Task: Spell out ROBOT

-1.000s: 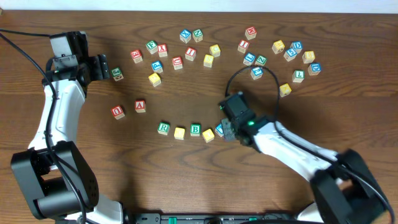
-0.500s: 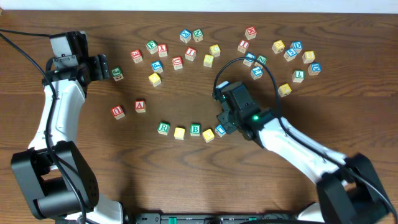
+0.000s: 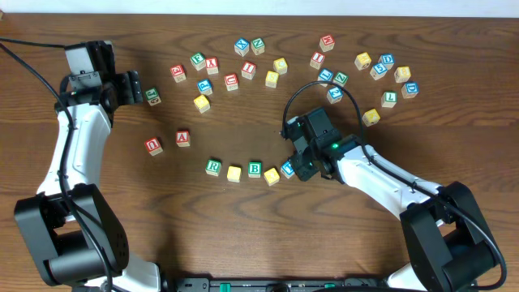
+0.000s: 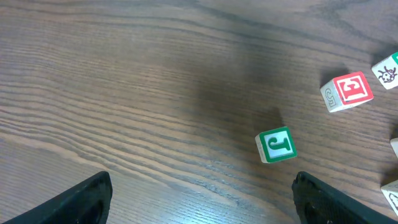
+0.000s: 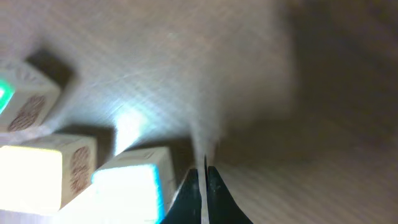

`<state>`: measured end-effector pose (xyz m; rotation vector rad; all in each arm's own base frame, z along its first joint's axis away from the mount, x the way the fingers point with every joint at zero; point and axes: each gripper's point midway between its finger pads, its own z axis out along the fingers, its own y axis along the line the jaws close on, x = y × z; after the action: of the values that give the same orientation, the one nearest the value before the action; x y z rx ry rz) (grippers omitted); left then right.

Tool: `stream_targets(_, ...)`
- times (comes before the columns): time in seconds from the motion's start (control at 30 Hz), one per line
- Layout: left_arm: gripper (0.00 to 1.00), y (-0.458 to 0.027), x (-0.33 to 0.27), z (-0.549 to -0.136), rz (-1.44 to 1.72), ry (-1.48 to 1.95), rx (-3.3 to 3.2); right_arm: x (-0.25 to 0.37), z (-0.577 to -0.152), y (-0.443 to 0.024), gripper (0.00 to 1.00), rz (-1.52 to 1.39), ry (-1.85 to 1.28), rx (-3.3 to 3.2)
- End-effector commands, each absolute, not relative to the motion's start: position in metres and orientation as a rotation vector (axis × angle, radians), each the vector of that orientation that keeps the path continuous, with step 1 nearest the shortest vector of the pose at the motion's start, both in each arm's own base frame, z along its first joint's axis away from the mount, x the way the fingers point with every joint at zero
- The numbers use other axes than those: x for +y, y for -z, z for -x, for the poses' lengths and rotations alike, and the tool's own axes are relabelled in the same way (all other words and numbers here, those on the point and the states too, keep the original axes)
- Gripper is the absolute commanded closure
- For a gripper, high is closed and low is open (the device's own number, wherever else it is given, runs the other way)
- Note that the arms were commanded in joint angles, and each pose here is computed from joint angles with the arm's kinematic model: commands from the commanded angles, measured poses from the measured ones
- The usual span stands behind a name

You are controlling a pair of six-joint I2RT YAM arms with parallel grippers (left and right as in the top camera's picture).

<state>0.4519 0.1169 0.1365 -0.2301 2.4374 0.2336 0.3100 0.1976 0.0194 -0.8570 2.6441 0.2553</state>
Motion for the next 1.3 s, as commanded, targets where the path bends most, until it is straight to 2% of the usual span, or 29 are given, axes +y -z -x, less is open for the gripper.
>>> stream_targets(0.0, 0.09, -0.134, 0.118, -0.45, 0.228, -0.24, 2.445, 0.201, -0.303, -0.017, 0.99, 0.853, -0.321, 2.671)
stream_targets(0.3, 0.09, -0.134, 0.118, -0.45, 0.228, -0.24, 2.445, 0.191, -0.285, -0.011, 0.99, 0.756, -0.318, 2.8)
stream_targets(0.97, 0.09, -0.134, 0.118, -0.45, 0.228, -0.24, 2.445, 0.216, -0.268, -0.014, 0.99, 0.883, -0.47, 2.773)
stream_targets(1.27, 0.09, -0.134, 0.118, -0.45, 0.228, -0.24, 2.445, 0.19, -0.286, -0.01, 0.99, 0.923, -0.233, 2.736)
